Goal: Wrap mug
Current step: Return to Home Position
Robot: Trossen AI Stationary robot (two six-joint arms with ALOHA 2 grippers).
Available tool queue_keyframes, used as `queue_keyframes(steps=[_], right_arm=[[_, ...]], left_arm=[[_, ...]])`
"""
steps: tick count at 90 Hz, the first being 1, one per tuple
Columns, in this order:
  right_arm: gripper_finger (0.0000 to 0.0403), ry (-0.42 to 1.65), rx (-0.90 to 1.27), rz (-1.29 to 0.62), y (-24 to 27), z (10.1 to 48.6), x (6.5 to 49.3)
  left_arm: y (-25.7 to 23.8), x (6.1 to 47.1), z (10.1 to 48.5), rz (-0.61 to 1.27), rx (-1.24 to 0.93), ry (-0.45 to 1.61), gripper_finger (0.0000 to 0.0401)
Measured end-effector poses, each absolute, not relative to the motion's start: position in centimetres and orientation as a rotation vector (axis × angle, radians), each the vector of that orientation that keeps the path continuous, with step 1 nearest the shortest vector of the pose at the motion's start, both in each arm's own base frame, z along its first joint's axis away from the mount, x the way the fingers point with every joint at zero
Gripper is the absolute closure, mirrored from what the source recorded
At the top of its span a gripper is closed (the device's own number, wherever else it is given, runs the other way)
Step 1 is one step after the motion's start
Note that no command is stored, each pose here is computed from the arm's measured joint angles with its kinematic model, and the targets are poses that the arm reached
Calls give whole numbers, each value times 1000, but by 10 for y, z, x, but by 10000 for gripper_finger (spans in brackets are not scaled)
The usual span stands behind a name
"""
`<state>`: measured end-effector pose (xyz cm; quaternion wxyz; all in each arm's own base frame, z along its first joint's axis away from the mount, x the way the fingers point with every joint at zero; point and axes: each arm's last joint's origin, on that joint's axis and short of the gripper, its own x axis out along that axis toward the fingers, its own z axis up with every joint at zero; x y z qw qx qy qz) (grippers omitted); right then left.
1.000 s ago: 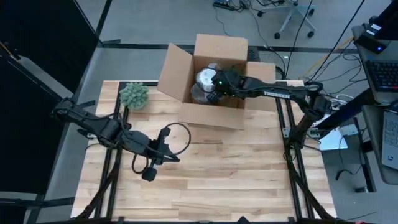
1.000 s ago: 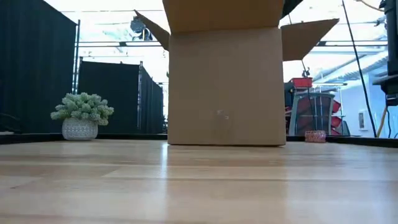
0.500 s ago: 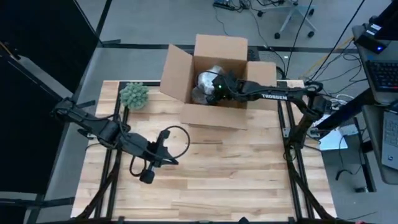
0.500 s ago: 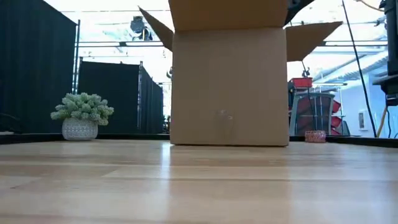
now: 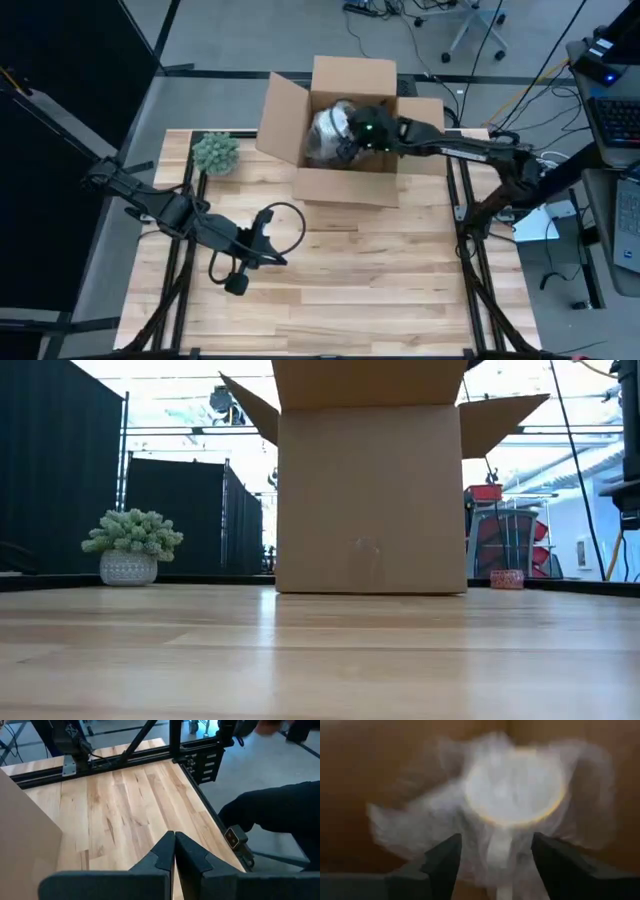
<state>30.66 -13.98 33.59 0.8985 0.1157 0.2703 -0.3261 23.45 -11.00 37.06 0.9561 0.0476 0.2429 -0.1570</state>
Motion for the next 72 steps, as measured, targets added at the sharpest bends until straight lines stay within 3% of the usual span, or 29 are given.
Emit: queue_keyframes(steps=[18,34,72], right_arm=[[189,455,185,-557,-100,400,265],[220,469,166,-434,-56,423,220],[339,362,174,-39,17,379,154]], left_arm=[[-106,234,368,-278,157,516,401],[-96,237,359,-230,146,569,401],[-66,216,343,-191,87,513,401]])
